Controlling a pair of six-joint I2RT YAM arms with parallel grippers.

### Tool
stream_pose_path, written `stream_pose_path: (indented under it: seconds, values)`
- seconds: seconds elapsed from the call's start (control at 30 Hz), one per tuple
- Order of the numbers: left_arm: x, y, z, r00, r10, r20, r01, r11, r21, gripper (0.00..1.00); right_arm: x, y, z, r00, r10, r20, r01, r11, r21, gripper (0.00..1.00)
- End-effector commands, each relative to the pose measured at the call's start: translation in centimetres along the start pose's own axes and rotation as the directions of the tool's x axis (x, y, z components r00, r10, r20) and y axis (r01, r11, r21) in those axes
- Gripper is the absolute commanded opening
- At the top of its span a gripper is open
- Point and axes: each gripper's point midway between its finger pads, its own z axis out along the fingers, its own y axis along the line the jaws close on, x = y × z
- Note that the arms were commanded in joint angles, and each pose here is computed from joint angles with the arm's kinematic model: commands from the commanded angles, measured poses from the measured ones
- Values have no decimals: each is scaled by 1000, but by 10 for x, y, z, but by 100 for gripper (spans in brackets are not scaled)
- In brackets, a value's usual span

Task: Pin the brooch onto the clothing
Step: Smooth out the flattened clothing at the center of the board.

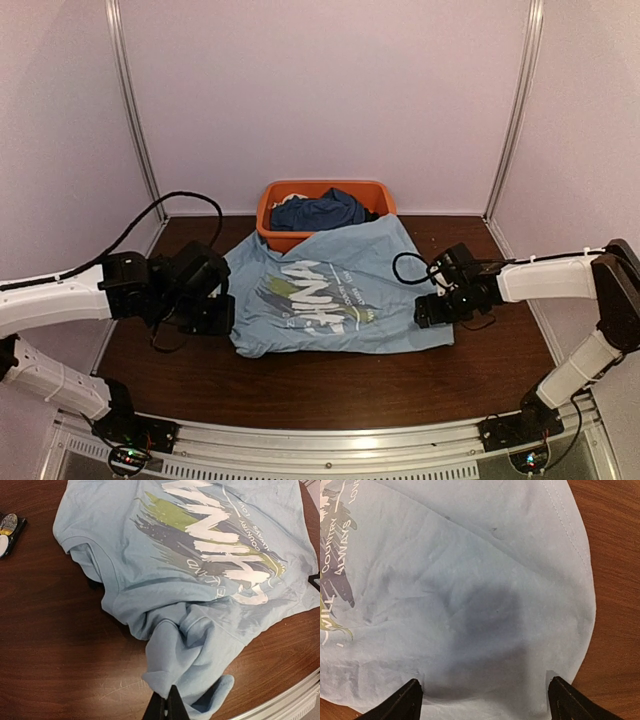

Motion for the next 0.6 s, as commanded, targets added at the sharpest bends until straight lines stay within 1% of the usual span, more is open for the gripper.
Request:
stream_pose_path:
  seconds: [0.0,0.07,0.17,0.23,0.27,0.37,0.4,0.47,0.5,0.53,0.57]
  values:
    - [18,9,-4,996,37,-80,-37,999,-1,0,-3,6,0,1000,-18,5,18,1000,-8,89]
    - [28,6,-2,990,62,-125,-59,998,24,0,-3,7,-2,1000,-28,3,28,1000,-3,89]
    - [44,11,3,977,105,-187,-102,994,22,0,-3,9,-7,999,-51,6,51,999,5,89]
    - [49,17,3,974,109,-198,-109,994,12,0,-2,10,-9,998,-65,3,65,998,7,89]
    - [49,18,2,975,112,-191,-111,994,16,4,-2,11,-11,997,-74,3,74,997,10,89]
    - [36,11,-9,978,153,-139,-146,988,57,25,-9,8,-16,993,-118,9,117,992,49,89]
    - [29,8,-14,979,170,-116,-163,984,64,37,-12,7,-19,991,-134,12,133,989,62,90]
    - [15,5,-23,978,199,-69,-195,979,57,68,-22,8,-25,985,-170,20,168,983,78,91]
    - [7,7,-27,976,213,-45,-212,977,34,81,-28,7,-29,982,-186,25,183,979,95,91]
    - [-1,8,-30,973,229,-21,-229,973,11,91,-33,5,-34,979,-203,30,199,973,114,91]
    - [-8,9,-31,967,254,-1,-254,967,-11,97,-39,6,-38,973,-227,33,222,967,125,91]
